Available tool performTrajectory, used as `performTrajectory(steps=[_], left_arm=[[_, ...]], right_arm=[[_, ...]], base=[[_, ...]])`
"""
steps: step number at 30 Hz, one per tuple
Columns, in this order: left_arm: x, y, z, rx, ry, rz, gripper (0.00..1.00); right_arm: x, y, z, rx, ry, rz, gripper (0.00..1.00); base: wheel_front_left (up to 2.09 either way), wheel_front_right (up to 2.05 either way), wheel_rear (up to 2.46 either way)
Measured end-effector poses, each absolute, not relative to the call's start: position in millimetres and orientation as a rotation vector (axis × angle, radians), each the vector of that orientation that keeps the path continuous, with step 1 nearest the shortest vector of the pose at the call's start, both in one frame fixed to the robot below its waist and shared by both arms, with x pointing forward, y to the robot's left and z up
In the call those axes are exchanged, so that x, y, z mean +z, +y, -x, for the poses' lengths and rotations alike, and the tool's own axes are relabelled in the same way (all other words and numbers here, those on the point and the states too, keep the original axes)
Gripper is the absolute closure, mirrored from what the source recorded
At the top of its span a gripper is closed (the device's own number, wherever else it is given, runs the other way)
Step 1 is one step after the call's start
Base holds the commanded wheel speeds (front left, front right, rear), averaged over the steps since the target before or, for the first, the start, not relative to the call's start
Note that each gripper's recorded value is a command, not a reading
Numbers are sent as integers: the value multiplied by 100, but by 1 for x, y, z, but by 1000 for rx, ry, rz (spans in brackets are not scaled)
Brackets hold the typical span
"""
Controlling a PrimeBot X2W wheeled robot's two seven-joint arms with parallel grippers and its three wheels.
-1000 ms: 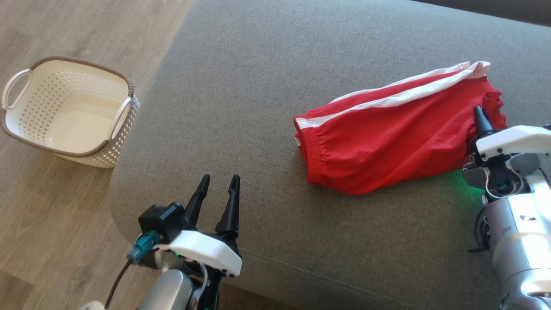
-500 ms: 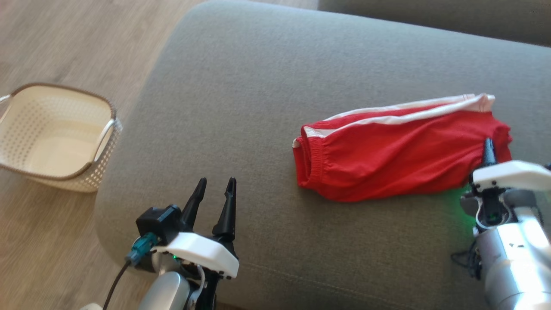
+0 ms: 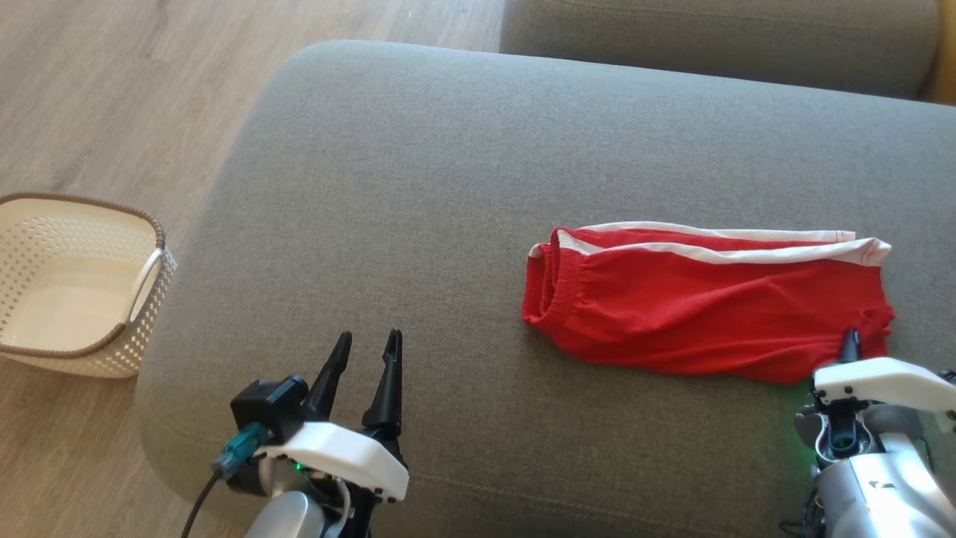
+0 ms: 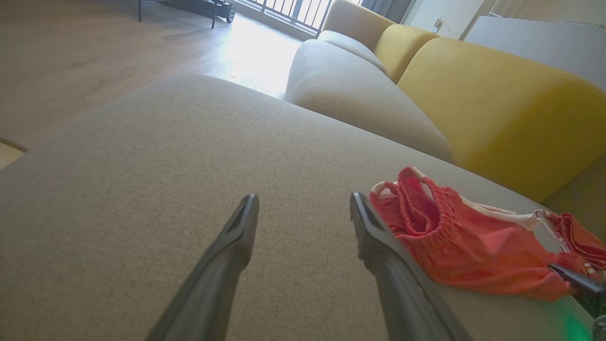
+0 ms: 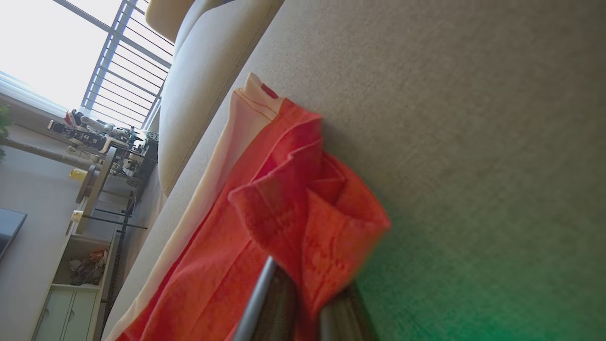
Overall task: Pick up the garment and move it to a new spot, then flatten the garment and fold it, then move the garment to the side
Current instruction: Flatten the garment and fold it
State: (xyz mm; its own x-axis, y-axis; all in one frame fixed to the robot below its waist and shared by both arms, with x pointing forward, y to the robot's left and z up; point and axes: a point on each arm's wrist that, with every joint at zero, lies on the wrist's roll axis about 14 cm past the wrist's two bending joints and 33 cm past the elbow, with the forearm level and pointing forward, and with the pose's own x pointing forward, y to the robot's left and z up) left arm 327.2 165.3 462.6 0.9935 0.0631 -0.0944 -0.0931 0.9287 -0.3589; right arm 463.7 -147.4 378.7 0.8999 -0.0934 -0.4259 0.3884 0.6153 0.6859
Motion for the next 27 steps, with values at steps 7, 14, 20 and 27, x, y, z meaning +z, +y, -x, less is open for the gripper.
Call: performTrajectory(steps=[7, 14, 20, 27], left_arm=[[464, 165, -326, 79, 77, 373, 0], [466, 171, -321, 97, 65, 373, 0], [467, 176, -315, 114, 58, 372, 0], [463, 180, -306, 136, 63, 369, 0]], right_arm=[[411, -132, -485, -171, 288, -812, 100], [479, -55, -497, 132, 174, -897, 100], [479, -1, -452, 323, 236, -941, 100], [483, 43, -425, 468, 298, -937, 100]], base=[[0, 0, 0], [0, 0, 0], [0, 0, 0], [0, 0, 0]])
